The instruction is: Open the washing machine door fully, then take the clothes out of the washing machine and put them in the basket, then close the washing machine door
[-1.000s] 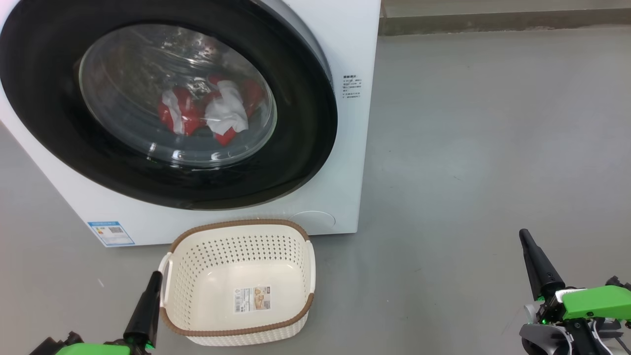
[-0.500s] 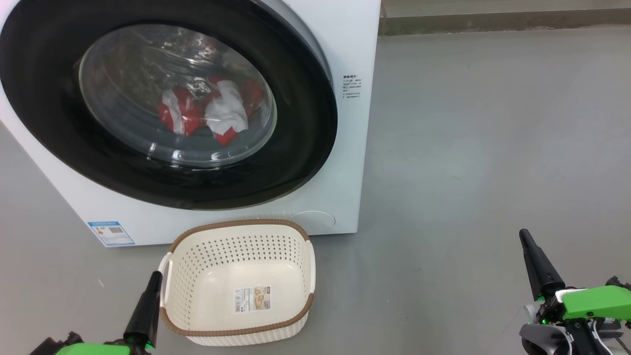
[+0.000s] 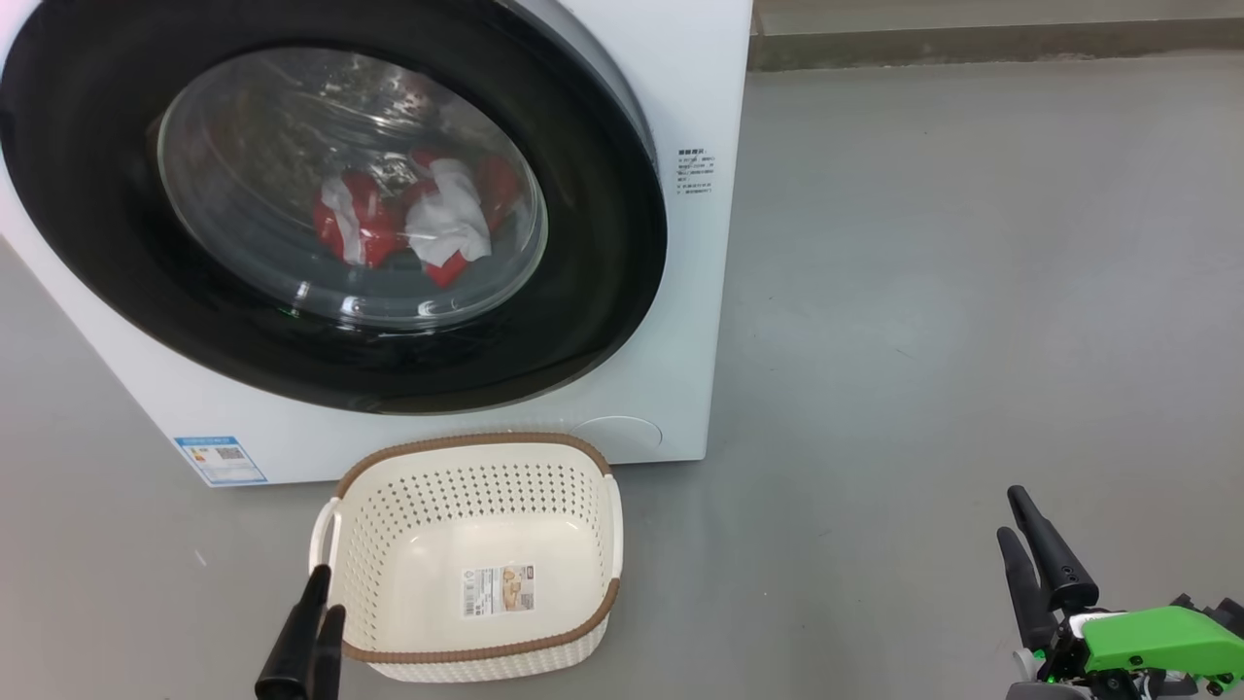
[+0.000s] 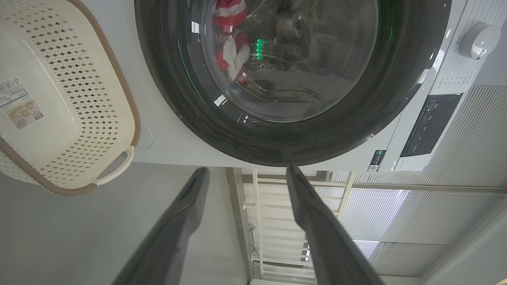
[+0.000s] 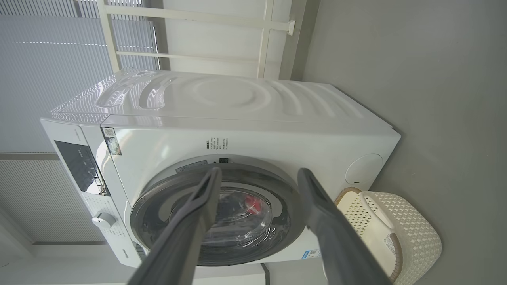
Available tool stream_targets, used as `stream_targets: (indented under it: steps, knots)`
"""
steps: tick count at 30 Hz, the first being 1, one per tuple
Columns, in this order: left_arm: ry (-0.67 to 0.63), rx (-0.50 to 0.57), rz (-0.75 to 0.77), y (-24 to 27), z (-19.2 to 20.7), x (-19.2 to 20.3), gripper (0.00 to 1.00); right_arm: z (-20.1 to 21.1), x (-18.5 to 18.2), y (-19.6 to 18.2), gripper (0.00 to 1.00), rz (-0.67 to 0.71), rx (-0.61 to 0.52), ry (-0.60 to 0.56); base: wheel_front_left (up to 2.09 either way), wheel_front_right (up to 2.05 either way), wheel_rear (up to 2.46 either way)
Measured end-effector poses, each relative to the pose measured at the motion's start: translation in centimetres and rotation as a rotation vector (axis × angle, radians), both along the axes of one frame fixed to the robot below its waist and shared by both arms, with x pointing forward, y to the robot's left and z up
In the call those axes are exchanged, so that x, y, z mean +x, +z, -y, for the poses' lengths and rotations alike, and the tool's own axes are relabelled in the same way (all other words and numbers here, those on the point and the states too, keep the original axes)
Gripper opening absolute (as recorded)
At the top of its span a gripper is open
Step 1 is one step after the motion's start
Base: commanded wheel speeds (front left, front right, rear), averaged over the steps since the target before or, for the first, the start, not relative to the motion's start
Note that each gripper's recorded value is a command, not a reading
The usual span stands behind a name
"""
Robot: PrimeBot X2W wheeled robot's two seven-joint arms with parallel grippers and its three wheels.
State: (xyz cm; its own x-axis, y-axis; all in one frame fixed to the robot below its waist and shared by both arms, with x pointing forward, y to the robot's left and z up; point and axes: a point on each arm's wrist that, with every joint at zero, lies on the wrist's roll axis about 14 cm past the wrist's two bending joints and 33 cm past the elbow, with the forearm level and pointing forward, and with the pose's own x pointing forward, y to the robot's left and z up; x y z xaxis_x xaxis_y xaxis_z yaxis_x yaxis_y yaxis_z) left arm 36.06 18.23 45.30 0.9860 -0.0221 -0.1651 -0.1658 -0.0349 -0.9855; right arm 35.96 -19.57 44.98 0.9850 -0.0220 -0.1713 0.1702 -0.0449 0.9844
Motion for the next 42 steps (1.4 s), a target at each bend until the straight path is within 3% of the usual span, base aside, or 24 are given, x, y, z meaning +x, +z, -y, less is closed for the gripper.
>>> stream_targets:
  steps: [27,42]
  knots:
    - [-0.014,0.326,0.033,1.2,-0.5,0.2,1.00,-0.8,0.3,0.0,1.00,-0.010,-0.256,0.068,0.00,0.00,0.00]
    - [-0.041,0.536,0.040,1.3,-0.2,-0.1,1.00,-1.0,0.3,0.0,1.00,-0.006,-0.479,0.116,0.00,0.00,0.00]
